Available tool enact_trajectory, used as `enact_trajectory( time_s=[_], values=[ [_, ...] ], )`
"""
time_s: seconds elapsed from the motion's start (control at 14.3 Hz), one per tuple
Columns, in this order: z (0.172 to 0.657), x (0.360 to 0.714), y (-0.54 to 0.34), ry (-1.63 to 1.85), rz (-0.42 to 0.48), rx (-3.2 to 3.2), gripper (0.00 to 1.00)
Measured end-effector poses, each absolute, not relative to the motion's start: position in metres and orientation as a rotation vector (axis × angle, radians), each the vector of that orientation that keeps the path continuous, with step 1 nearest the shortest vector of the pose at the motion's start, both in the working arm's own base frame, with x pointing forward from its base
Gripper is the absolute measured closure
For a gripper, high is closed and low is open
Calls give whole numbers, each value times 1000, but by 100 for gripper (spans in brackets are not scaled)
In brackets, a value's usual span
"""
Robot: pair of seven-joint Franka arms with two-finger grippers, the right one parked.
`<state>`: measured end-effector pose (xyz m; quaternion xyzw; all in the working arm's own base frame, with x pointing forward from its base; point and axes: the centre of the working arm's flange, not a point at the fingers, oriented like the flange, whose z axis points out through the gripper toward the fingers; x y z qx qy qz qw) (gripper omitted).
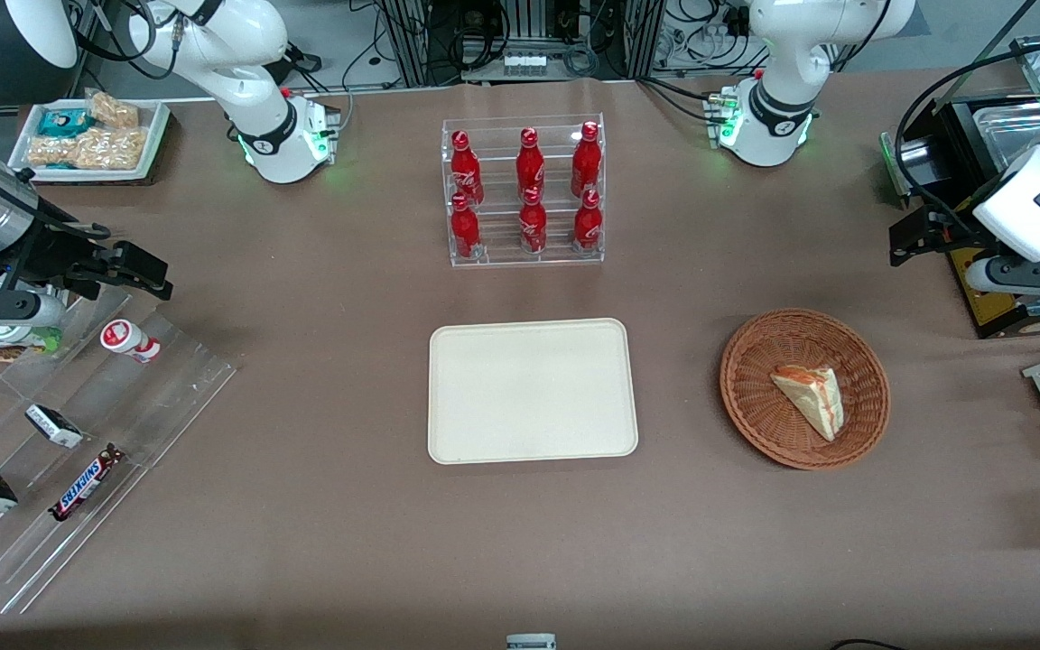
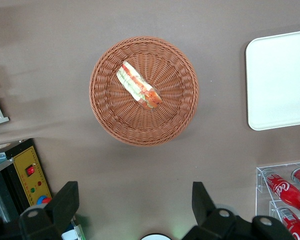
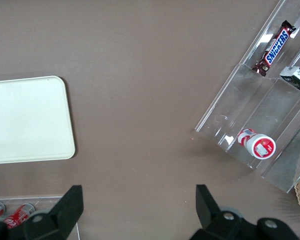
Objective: Place sandwich from basket to tray
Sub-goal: 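Move the left gripper over the wrapped sandwich in the wicker basket and lower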
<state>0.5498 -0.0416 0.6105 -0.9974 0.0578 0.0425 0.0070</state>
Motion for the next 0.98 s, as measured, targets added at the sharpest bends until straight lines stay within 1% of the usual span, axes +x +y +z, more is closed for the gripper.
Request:
enact_trajectory(
  time_s=[0.63, 0.77, 0.98],
  values=[
    [607, 551, -46, 193, 150, -3118, 0],
    [599, 551, -44, 188, 178, -3116, 0],
    [567, 555, -42, 184, 254, -3102, 0]
  ],
)
